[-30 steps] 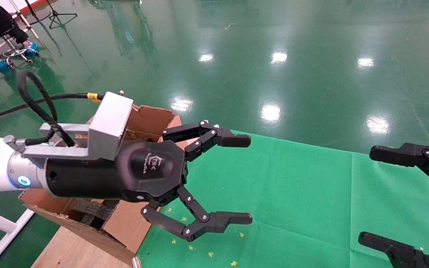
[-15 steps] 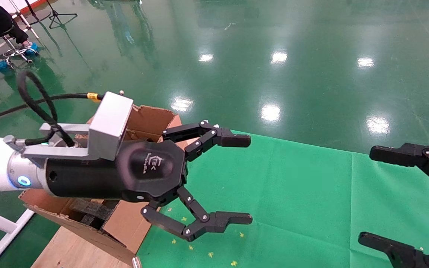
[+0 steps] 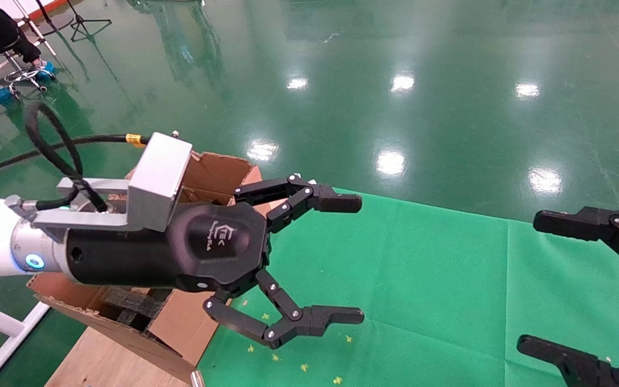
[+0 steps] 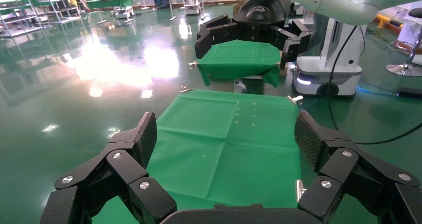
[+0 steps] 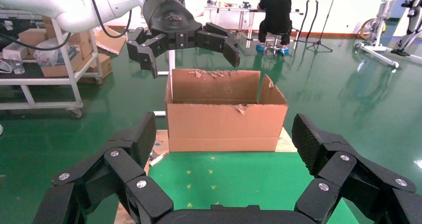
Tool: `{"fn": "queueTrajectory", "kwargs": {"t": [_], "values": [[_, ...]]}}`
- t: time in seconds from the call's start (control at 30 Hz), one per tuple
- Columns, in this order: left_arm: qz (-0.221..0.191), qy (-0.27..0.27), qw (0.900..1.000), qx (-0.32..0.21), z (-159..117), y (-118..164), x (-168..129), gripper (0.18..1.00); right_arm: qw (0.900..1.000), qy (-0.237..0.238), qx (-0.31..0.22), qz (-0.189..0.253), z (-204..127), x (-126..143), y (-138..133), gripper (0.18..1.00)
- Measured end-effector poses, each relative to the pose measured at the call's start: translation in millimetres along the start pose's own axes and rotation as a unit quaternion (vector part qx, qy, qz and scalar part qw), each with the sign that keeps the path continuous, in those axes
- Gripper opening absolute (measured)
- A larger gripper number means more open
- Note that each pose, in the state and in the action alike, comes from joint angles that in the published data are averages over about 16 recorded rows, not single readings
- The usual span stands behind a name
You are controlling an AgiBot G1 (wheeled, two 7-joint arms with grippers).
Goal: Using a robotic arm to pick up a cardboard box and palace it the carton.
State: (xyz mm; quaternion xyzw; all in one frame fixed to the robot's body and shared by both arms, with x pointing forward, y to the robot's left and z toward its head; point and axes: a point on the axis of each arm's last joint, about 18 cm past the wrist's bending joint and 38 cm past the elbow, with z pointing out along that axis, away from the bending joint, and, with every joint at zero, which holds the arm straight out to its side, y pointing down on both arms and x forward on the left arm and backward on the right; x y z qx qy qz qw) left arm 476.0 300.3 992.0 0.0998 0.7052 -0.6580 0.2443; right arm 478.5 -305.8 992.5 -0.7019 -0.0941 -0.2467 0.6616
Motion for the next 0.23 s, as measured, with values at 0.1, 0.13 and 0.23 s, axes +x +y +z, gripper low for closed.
{"fn": "queueTrajectory", "kwargs": {"t": [0.1, 0.13, 0.23], "values": [[0.0, 0.0, 1.0, 0.0, 0.0, 0.0, 0.0, 1.001, 1.0, 0.0, 0.0, 0.0, 0.0, 0.0, 0.0, 1.001], [0.0, 0.0, 1.0, 0.0, 0.0, 0.0, 0.0, 1.001, 1.0, 0.0, 0.0, 0.0, 0.0, 0.0, 0.0, 1.001], [0.0, 0.0, 1.0, 0.0, 0.0, 0.0, 0.0, 1.001, 1.0, 0.0, 0.0, 0.0, 0.0, 0.0, 0.0, 1.001]]}}
